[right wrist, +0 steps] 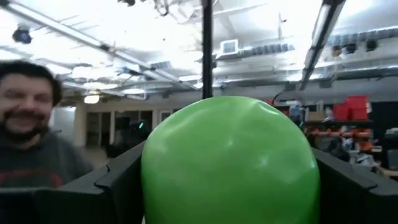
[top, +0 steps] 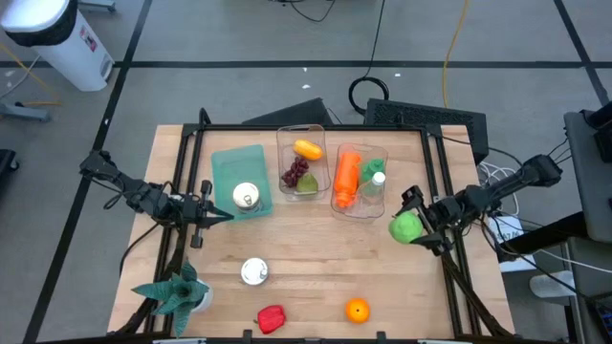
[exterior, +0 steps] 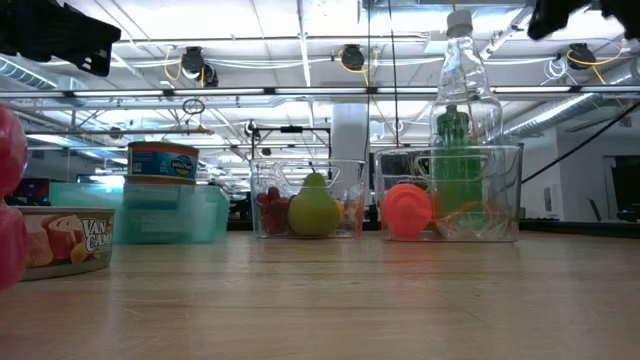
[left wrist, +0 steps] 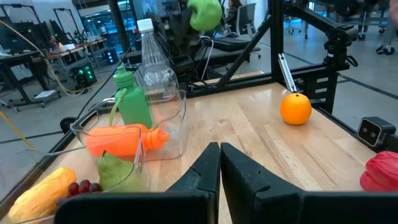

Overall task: Pick & Place Food Item
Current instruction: Put the green apple into the left transparent bin

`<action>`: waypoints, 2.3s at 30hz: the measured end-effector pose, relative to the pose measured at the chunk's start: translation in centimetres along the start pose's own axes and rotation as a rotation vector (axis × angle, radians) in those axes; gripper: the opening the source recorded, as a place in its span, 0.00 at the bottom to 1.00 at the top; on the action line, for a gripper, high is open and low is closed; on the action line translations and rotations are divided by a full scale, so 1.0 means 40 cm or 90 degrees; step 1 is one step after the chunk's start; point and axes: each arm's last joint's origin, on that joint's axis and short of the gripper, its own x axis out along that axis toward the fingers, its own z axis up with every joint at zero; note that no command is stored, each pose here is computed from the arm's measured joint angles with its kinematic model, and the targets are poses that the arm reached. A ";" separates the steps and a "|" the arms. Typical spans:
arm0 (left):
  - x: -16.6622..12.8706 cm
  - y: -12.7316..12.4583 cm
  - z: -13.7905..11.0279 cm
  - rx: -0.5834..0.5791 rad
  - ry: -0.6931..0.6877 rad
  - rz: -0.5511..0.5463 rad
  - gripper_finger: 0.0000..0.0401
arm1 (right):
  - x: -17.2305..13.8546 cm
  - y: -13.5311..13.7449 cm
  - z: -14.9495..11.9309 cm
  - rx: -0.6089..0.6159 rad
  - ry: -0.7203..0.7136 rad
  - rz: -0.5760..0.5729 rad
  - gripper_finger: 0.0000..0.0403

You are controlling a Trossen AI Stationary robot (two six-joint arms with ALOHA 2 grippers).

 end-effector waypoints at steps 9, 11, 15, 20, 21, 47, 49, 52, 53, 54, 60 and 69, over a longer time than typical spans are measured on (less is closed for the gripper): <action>0.000 0.000 0.000 0.001 0.000 0.000 0.06 | 0.194 -0.039 0.264 -0.030 0.124 -0.183 0.78; 0.000 0.000 0.000 0.007 0.000 0.000 0.06 | 0.248 -0.062 0.333 -0.042 0.139 -0.234 0.78; 0.000 0.000 0.000 0.015 0.000 0.000 0.06 | 0.343 -0.131 0.451 -0.070 0.182 -0.319 0.78; 0.000 0.000 0.000 0.017 0.000 0.000 0.06 | 0.402 -0.278 0.553 -0.095 0.253 -0.443 0.78; 0.000 0.000 0.000 0.017 0.000 0.000 0.06 | 0.406 -0.314 0.564 -0.092 0.258 -0.453 0.78; 0.000 -0.001 -0.013 0.074 0.033 -0.001 0.06 | 0.441 -0.860 0.122 0.031 0.473 -0.319 0.78; 0.000 -0.001 -0.013 0.078 0.033 -0.001 0.06 | 0.448 -0.854 0.089 0.023 0.508 -0.298 0.78; 0.000 -0.001 -0.013 0.077 0.032 -0.001 0.06 | 0.458 -0.842 0.045 0.003 0.556 -0.261 0.78; 0.000 -0.001 -0.013 0.077 0.031 -0.001 0.06 | 0.457 -0.836 0.033 0.004 0.579 -0.253 0.78; 0.000 -0.001 -0.012 0.077 0.031 0.000 0.06 | 0.456 -0.831 0.020 0.003 0.603 -0.252 0.78; 0.000 -0.001 -0.012 0.081 0.031 0.001 0.06 | 0.461 -0.817 -0.076 -0.040 0.725 -0.270 0.78; 0.000 0.000 -0.012 0.077 0.030 0.001 0.06 | 0.470 -0.805 -0.130 -0.056 0.773 -0.257 0.85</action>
